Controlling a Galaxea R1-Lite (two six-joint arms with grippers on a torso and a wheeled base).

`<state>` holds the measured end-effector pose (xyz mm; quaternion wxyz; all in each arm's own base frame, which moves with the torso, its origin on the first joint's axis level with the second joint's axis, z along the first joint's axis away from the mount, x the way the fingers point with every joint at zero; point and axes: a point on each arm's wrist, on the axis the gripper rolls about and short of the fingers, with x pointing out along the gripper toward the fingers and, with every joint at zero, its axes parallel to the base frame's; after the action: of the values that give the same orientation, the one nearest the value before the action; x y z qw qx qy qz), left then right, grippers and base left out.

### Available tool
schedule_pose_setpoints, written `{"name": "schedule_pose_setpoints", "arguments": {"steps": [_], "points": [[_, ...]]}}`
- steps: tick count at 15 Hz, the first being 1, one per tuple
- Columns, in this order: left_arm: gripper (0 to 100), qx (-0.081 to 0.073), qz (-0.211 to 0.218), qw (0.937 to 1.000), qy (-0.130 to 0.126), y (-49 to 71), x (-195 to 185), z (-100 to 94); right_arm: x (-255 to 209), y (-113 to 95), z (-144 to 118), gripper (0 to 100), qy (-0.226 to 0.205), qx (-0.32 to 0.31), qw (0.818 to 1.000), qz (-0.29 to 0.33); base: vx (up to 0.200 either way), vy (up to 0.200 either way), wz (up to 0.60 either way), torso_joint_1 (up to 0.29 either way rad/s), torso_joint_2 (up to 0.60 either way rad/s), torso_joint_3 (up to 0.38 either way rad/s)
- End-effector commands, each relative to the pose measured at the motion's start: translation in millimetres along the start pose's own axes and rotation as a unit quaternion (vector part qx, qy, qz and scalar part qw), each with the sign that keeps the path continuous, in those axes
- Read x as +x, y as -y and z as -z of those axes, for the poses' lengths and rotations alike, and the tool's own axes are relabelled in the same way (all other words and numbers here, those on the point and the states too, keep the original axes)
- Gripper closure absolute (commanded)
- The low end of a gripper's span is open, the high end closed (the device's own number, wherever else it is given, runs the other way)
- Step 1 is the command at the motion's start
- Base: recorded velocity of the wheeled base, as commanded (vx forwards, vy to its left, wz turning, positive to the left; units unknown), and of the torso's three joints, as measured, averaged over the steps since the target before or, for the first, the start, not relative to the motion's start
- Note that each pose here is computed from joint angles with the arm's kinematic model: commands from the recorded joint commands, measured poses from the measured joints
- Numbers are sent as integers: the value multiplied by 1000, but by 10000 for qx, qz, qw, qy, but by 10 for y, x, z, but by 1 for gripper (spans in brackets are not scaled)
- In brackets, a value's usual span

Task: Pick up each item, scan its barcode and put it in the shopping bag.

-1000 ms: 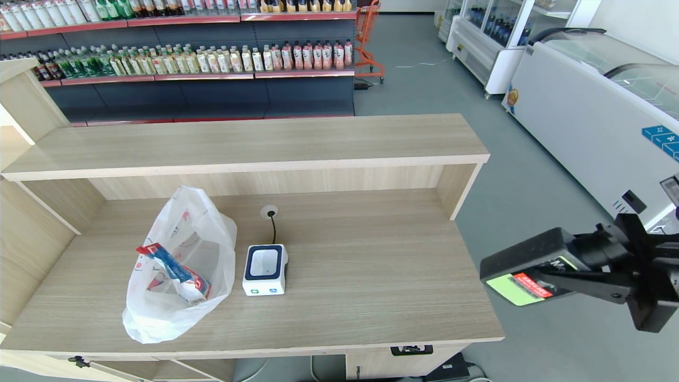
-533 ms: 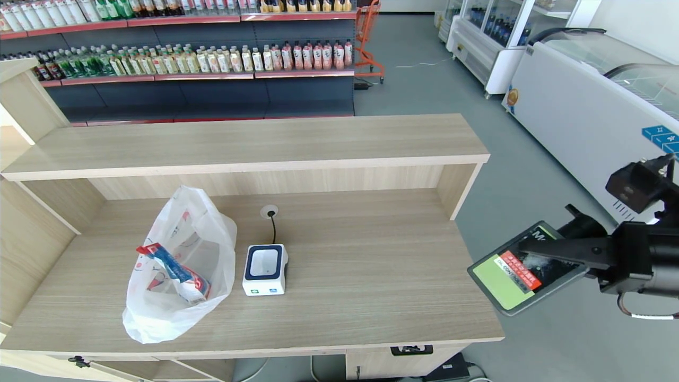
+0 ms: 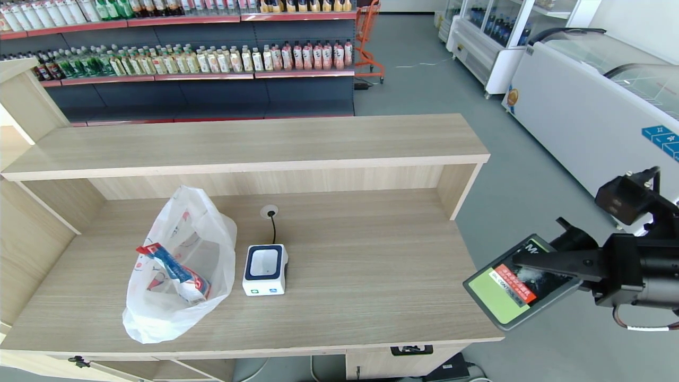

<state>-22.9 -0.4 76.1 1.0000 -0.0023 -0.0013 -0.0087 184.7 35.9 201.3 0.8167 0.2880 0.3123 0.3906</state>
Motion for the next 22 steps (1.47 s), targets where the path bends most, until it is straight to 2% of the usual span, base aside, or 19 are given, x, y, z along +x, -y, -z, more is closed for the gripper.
{"name": "schedule_pose_setpoints", "arguments": {"steps": [1,8,13,16,19,22], "points": [[0,-7,-3,10000,3,0,0,0,-12,4,-5,100,28,11,10000,15,0,200,0,2,7,7],[0,0,-3,10000,3,0,0,0,-27,39,-4,100,70,80,9999,87,0,200,0,2,2,0],[0,8,-3,10000,3,0,0,0,56,100,-110,100,158,9,9996,216,0,200,0,-1,1,0],[0,16,5,10000,3,0,0,0,249,301,-213,100,303,-334,9978,493,0,200,0,1,1,2],[0,23,5,10000,3,0,0,0,419,496,-300,100,145,-931,9930,708,0,200,0,2,-2,-1],[0,8,5,10000,3,0,0,0,634,593,-358,100,-20,-1094,9906,820,0,0,0,0,0,0]]}}
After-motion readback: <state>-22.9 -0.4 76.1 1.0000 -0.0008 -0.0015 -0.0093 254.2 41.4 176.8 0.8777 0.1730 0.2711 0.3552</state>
